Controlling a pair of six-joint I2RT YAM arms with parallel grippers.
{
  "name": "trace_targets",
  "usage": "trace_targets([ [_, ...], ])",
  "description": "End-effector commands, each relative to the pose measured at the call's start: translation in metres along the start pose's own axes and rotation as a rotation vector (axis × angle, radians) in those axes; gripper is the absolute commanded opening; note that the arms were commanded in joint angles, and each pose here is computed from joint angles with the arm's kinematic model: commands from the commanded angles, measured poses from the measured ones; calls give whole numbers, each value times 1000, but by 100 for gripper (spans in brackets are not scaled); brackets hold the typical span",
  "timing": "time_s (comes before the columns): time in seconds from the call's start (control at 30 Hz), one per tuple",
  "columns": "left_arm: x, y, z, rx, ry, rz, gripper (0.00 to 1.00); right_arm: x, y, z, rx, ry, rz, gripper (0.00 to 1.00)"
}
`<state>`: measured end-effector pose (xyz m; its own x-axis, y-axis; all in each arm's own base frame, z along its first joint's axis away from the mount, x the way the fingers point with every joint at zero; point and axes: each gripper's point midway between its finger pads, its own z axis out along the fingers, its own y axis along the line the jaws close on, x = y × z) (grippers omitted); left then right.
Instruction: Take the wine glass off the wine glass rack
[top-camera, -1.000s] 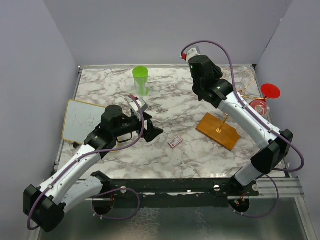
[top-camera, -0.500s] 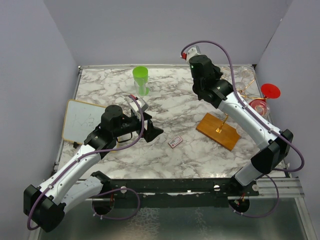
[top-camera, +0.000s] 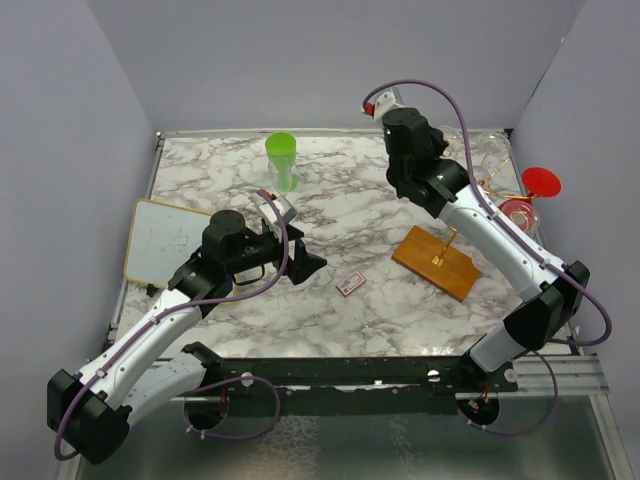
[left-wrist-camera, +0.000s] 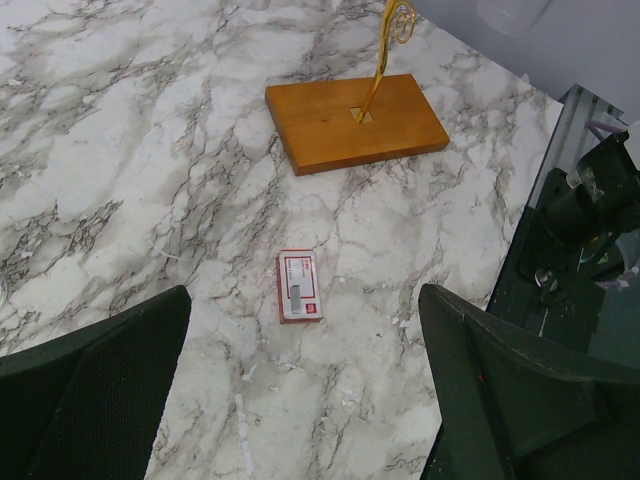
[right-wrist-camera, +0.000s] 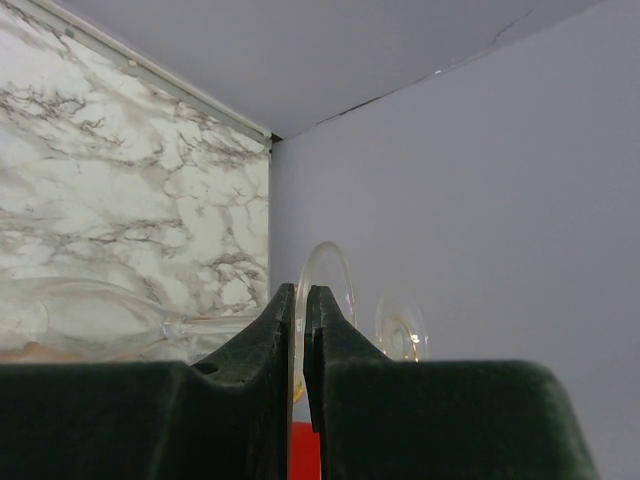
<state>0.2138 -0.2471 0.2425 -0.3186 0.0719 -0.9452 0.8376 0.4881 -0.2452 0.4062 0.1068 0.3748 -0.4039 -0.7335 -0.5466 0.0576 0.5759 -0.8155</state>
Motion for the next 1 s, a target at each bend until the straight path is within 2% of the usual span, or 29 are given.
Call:
trace_targets([
  [0.0,-4,-2,0,5,-15,20,100,-1,-30,-8,65,-16,43,2],
  [0.97,-5,-4,1,13,-19,15,100,10,-44,-11,75,-45,42,2],
])
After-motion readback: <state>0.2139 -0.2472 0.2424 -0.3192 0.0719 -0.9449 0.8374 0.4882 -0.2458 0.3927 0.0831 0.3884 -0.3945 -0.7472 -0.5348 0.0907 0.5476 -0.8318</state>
